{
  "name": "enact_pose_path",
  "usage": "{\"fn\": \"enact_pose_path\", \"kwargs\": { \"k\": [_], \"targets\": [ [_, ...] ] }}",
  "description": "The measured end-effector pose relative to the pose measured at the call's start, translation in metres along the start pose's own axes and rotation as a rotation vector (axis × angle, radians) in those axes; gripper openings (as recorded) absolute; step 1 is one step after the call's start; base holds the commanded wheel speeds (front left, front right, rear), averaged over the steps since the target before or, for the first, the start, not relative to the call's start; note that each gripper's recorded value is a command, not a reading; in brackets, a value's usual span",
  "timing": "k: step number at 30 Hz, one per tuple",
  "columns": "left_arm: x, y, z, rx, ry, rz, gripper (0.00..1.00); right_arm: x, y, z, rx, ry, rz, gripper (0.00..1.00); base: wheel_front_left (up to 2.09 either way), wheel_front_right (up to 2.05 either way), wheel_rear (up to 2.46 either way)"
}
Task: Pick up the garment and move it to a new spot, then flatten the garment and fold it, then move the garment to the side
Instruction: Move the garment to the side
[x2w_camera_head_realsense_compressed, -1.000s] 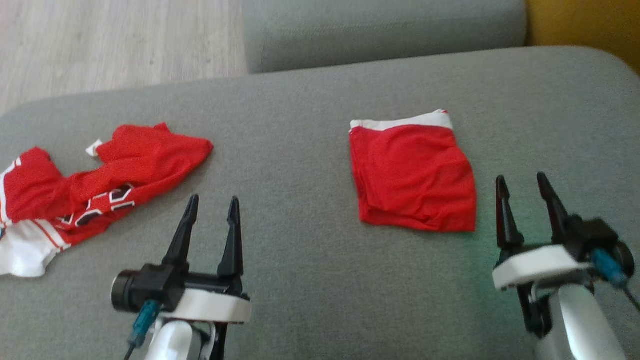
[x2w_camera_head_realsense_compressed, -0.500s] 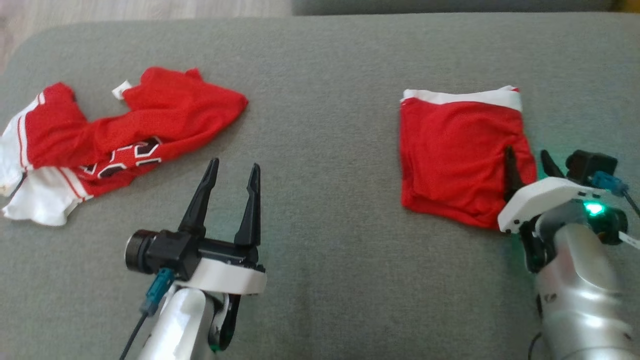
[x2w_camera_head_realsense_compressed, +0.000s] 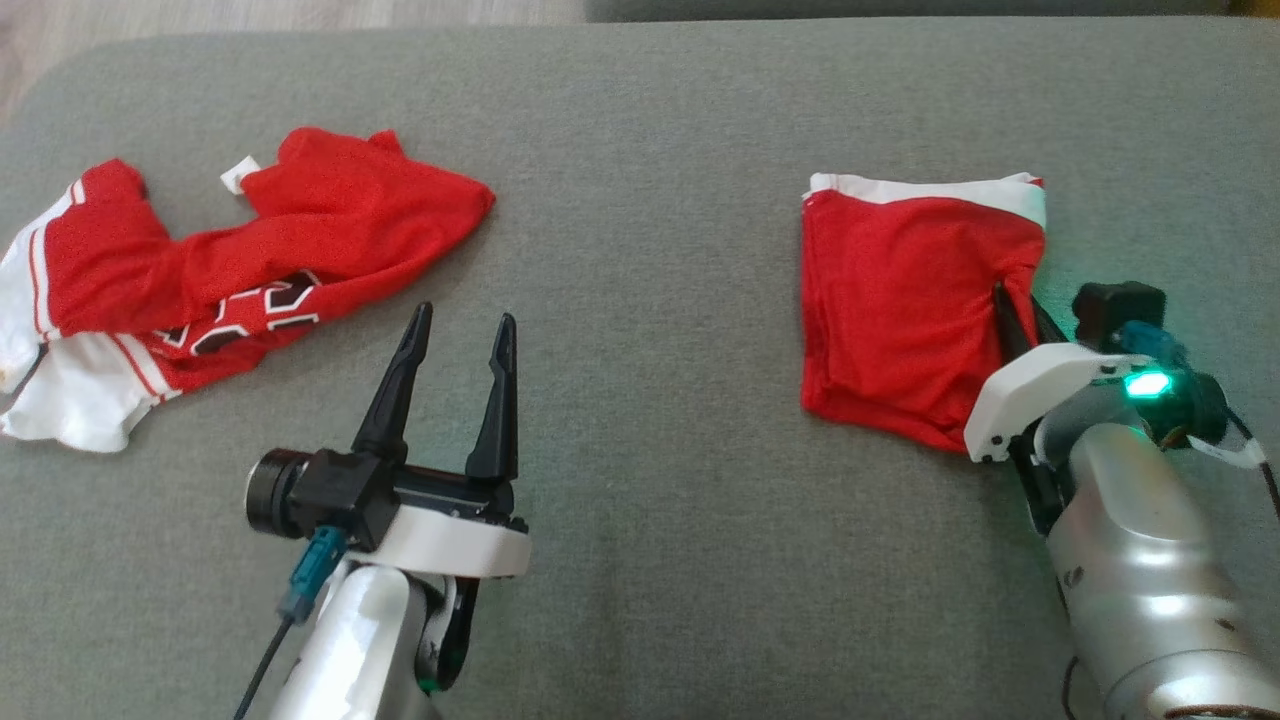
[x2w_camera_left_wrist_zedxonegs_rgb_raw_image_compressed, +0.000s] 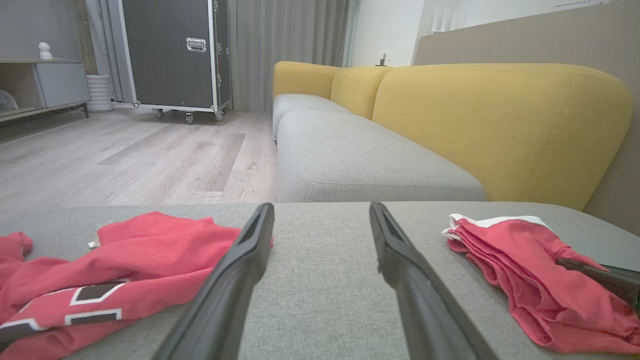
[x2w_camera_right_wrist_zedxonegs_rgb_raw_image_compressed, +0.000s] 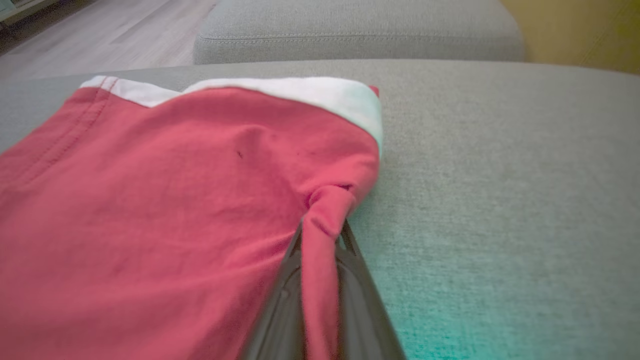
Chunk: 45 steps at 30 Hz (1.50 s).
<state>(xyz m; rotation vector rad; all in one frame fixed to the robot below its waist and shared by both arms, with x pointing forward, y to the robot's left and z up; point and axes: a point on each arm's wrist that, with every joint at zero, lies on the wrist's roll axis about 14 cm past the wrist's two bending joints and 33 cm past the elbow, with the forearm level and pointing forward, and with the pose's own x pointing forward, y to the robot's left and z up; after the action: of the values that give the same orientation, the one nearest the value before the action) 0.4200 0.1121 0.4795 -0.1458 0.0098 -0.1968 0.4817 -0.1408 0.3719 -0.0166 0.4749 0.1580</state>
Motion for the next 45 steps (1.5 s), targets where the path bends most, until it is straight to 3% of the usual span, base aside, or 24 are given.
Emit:
{"fn": "enact_pose_path", "kwargs": {
  "k": [10,15,25,35,45],
  "targets": [
    [0.001,-0.015,0.017,0.002,-0.045,-0.039,1.0,-0.015,-0.019,0.041,-0.245,-0.087,-0.006,0.0,0.0,0.0,0.0],
    [0.0,-0.019,0.026,-0.005,-0.07,-0.045,1.0,-0.028,-0.066,0.061,-0.358,-0.079,-0.077,0.0,0.0,0.0,0.0],
    [0.002,-0.009,0.018,-0.012,-0.055,-0.02,1.0,-0.045,-0.155,0.043,-0.489,0.083,-0.188,0.0,0.0,0.0,0.0],
    [0.023,0.003,0.006,-0.001,-0.034,-0.014,1.0,-0.044,-0.236,0.056,-0.531,0.167,-0.338,0.0,0.0,0.0,0.0],
    [0.03,0.011,0.002,0.004,-0.026,-0.002,1.0,-0.047,-0.256,0.055,-0.491,0.178,-0.398,0.0,0.0,0.0,0.0]
  ]
}}
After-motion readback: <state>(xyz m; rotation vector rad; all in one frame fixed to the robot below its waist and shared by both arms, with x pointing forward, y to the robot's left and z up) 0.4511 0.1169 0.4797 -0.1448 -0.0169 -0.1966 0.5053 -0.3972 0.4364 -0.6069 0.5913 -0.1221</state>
